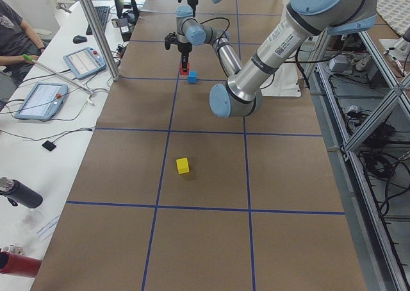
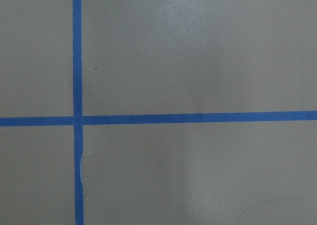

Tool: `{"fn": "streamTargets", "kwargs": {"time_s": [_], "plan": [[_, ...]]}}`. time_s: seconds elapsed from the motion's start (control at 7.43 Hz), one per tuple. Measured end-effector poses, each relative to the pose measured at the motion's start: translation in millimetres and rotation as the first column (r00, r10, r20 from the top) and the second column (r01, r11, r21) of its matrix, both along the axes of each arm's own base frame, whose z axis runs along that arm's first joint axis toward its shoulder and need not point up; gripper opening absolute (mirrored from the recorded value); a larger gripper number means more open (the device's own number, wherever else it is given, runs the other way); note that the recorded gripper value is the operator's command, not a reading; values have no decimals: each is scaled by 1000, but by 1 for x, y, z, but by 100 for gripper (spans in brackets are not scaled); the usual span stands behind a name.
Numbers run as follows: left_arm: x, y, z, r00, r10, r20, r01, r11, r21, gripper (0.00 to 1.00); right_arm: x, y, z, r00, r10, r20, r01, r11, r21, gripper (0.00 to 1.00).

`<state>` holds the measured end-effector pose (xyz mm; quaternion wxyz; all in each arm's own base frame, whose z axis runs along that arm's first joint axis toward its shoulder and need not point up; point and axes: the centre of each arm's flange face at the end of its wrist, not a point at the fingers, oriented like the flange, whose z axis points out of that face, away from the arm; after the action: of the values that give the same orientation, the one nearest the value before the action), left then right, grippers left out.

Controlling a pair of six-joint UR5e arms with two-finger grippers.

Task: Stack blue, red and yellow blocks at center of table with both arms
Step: 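Carry the red cube with the left gripper above the blue cube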

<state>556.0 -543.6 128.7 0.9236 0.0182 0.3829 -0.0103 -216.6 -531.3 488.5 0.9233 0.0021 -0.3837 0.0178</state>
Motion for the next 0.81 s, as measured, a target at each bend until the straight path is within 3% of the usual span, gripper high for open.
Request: {"fn": "streamTargets", "kwargs": {"time_s": [0.81], "plan": [[44,17,-9,998,58,14,-58,998,-3,0,2,3,5,1000,4,-2,-4,1000,-13,99]]}}
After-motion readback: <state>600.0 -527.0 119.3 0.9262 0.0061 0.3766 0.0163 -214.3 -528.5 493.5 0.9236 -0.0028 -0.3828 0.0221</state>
